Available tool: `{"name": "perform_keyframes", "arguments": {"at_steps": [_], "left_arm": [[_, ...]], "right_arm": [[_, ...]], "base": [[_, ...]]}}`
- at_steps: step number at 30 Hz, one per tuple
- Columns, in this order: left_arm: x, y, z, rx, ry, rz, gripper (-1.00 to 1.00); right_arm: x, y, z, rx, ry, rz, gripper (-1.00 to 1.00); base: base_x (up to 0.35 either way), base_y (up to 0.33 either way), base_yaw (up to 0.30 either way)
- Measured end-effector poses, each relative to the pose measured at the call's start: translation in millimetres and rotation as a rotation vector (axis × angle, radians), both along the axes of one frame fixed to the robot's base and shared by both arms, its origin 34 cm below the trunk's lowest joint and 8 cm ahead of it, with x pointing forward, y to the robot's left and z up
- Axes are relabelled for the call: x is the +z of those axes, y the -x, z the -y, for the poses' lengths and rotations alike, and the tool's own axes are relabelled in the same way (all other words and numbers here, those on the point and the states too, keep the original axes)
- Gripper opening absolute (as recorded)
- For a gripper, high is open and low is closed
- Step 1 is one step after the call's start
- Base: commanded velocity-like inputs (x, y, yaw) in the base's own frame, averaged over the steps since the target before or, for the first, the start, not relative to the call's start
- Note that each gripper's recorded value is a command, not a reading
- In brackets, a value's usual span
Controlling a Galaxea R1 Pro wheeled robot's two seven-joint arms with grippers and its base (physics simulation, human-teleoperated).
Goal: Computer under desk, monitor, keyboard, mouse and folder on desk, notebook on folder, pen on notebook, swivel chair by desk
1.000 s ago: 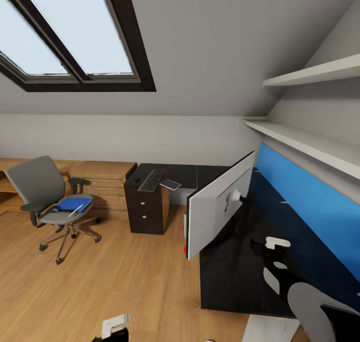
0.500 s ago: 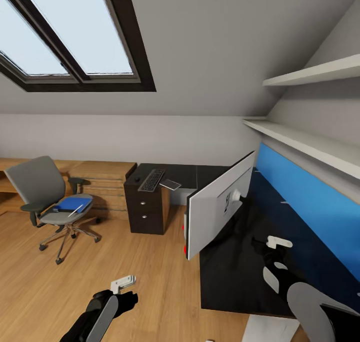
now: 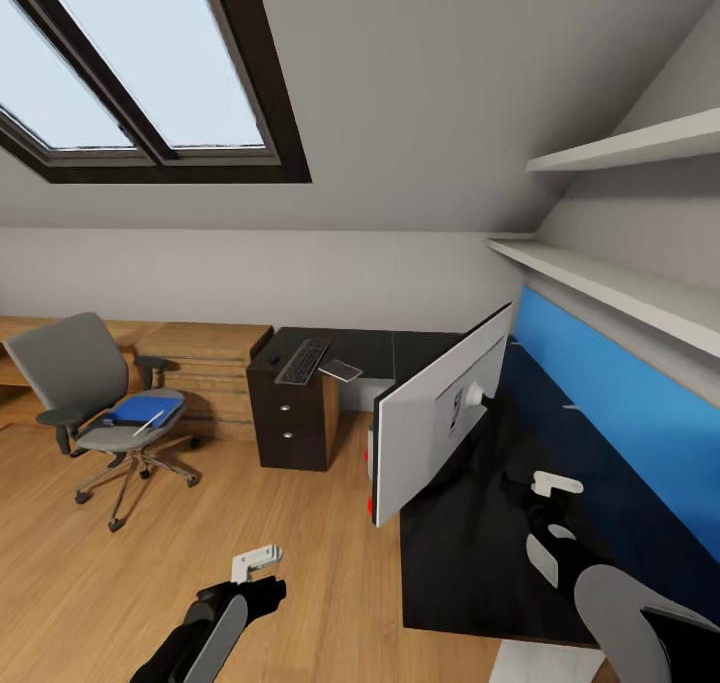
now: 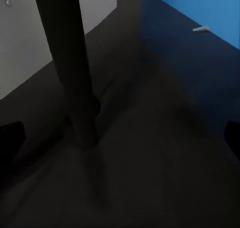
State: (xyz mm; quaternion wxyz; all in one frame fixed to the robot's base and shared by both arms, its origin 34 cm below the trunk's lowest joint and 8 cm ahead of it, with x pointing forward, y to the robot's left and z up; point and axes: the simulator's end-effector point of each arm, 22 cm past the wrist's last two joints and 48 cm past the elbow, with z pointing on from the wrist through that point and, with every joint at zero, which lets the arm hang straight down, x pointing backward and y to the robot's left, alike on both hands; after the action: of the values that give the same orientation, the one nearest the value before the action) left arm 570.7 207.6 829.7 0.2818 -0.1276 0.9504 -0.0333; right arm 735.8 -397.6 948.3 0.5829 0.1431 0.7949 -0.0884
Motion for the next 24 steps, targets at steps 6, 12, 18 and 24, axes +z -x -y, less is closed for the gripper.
{"name": "perform_keyframes", "arguments": {"at_steps": [6,12,18,24], "left_arm": [[-1,1,2,-0.008,-0.004,-0.001,1.00],[-1,1,2,-0.008,-0.005,-0.003,1.00],[-7,6,3,-0.012,-0.011,-0.020,1.00],[-9,8,6,-0.026,-0.015,-0.025,1.00]], "right_arm": [[8,-6,-13,0.089,0.052,0.026,1.00],[13,-8,-16,0.110,0.066,0.051,1.00],[14,-8,-15,0.110,0.068,0.053,1.00],[14,-8,-15,0.109,0.068,0.054,1.00]], "base": [[0.003,0.000,0.000],[0.000,0.000,0.000],[0.004,0.000,0.000],[0.155,0.000,0.000]]}}
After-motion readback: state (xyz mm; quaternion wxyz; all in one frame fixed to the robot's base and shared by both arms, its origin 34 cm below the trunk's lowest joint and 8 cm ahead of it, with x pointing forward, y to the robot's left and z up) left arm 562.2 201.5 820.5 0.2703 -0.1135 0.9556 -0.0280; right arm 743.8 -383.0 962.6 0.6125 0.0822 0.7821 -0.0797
